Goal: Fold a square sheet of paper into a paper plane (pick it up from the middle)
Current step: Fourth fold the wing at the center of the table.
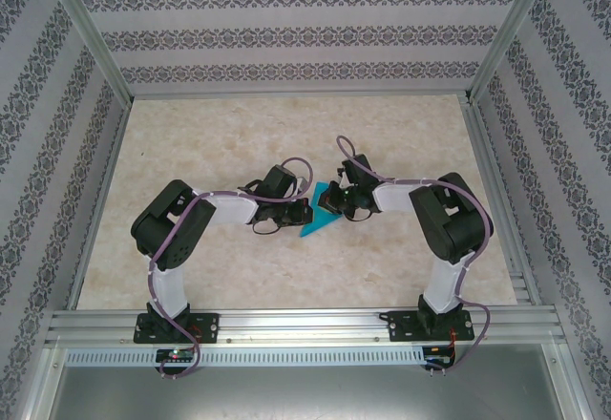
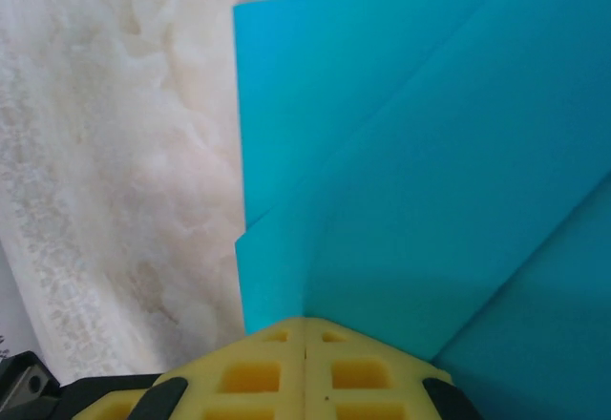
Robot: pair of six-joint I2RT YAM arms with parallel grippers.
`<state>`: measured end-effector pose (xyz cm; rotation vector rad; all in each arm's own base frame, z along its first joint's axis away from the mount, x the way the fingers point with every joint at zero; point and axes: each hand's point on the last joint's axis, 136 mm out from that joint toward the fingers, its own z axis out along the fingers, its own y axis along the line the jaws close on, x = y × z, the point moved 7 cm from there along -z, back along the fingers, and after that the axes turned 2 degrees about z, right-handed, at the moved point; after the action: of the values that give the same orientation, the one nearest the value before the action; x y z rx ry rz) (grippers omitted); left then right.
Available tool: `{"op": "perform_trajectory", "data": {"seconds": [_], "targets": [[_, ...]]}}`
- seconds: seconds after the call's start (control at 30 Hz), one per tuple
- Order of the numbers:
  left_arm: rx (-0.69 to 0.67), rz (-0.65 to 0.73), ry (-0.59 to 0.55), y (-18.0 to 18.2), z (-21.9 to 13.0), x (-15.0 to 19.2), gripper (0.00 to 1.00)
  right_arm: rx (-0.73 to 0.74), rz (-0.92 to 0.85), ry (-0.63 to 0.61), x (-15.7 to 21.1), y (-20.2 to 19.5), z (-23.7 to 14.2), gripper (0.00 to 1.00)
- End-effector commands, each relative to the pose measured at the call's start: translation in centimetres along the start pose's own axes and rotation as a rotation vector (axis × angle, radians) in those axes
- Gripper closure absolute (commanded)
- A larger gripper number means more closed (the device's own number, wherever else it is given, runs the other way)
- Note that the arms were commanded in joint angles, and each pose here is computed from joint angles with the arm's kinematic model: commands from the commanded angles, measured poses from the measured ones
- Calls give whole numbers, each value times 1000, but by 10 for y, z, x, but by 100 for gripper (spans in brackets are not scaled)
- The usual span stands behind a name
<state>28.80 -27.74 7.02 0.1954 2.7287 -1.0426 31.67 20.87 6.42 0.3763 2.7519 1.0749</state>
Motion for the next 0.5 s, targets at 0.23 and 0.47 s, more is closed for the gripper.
{"op": "perform_trajectory", "data": {"seconds": [0.23, 0.47], "targets": [[171, 84, 38, -33, -23, -4, 85, 153, 20, 65, 11, -40, 9, 100], [114, 67, 87, -16, -8, 2, 83, 177, 19, 83, 13, -43, 12, 100]]}}
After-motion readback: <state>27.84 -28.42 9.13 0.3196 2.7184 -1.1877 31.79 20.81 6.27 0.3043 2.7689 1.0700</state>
